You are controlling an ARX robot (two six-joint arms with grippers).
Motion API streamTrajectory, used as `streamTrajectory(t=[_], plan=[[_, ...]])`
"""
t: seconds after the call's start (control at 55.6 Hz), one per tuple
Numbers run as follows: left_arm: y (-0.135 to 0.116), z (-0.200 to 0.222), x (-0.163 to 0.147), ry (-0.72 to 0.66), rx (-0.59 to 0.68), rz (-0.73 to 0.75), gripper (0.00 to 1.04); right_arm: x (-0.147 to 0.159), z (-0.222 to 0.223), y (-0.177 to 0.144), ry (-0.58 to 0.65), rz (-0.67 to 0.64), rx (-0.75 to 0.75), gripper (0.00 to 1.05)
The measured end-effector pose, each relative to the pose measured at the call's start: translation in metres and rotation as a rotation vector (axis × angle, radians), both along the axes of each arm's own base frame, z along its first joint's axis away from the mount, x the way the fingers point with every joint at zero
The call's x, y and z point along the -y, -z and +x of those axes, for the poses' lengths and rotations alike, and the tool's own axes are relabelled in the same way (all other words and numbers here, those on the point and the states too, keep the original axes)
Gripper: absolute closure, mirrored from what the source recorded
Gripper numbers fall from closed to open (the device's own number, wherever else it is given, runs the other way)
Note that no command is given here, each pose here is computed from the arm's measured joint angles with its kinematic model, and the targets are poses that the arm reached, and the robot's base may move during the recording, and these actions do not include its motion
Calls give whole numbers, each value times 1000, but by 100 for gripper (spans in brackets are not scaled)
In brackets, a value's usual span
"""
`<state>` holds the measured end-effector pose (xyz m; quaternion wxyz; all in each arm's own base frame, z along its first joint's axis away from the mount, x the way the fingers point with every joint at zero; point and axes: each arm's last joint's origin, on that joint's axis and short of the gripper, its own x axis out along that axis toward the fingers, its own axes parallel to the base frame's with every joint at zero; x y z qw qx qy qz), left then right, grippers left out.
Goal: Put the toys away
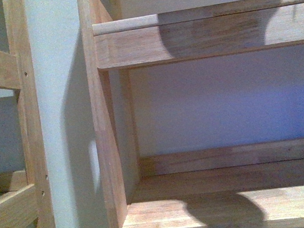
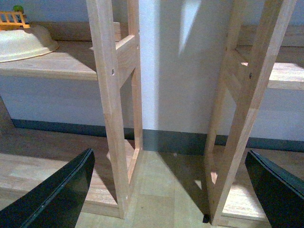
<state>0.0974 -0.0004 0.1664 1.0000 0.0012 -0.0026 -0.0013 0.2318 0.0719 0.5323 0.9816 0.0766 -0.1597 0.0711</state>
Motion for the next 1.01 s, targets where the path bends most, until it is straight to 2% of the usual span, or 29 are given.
streamTrajectory(t=[0.431, 0.755, 1.006], plan=[[0, 0, 0, 0, 0, 0, 6, -2, 63, -14, -111, 111, -2, 98], [0, 0, 0, -1, 0, 0, 6, -10, 107, -3, -144, 186, -48, 98], [0, 0, 0, -1, 0, 0, 6, -29, 130, 8, -193, 263, -79, 98]])
